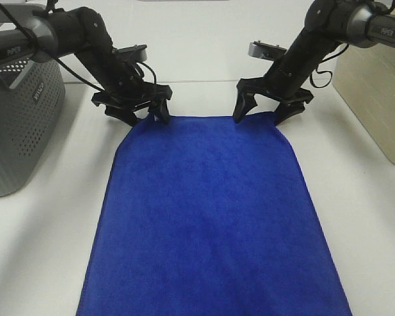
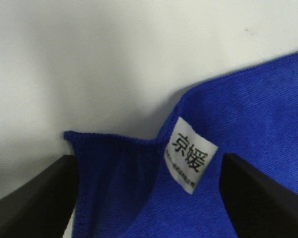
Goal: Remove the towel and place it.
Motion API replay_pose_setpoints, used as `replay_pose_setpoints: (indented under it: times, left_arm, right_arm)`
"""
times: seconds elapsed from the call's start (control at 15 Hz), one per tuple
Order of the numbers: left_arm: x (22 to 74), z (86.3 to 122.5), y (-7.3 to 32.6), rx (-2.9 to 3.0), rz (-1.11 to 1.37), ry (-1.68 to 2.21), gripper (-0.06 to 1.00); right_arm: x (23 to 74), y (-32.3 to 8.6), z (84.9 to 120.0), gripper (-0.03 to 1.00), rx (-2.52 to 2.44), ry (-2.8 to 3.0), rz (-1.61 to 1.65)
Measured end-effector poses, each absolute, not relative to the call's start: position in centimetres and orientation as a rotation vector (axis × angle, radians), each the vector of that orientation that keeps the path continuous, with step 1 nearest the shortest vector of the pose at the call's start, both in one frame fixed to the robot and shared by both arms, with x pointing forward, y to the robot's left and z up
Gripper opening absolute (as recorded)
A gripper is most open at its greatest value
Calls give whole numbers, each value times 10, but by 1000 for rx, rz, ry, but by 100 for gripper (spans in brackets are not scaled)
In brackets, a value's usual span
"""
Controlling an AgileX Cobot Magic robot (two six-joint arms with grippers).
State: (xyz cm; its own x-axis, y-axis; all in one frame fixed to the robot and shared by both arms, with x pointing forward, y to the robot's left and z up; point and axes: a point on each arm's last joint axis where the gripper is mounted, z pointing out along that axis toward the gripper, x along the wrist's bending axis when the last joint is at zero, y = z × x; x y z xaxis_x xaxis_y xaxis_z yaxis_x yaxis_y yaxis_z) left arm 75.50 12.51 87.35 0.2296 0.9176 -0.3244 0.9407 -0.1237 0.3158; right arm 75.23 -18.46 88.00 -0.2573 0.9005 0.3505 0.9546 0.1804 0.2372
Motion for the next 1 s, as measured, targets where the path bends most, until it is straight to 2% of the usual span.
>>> replay_pose_setpoints:
  times: [0.2,0.33,0.4,0.47,0.53,0.67,0.73,0.8,1.0]
  left_arm:
    - [753,874,117,2075,-70,1681,72]
    - [753,873,118,2082,-64,1681,61]
    - [753,872,119,2094,-52,1678,51]
    - [753,871,119,2102,-46,1677,37]
    - [753,870,119,2105,-43,1673,31]
    - [755,869,119,2123,-14,1634,7]
    - [755,869,119,2134,-8,1616,1]
    - [755,868,119,2140,-6,1610,1]
    - [755,868,120,2151,11,1603,0]
  right_arm:
    - [750,-175,879,88,-1801,-2373,-592]
    - [750,-176,878,81,-1789,-2426,-555]
    - [750,-178,877,75,-1788,-2449,-535]
    - [750,-180,876,58,-1788,-2475,-513]
    - [750,-180,875,52,-1787,-2478,-504]
    - [750,-182,873,25,-1783,-2493,-490]
    - [750,-182,872,12,-1772,-2500,-487]
    - [750,-182,872,3,-1752,-2517,-488]
    - [751,-182,872,2,-1722,-2550,-490]
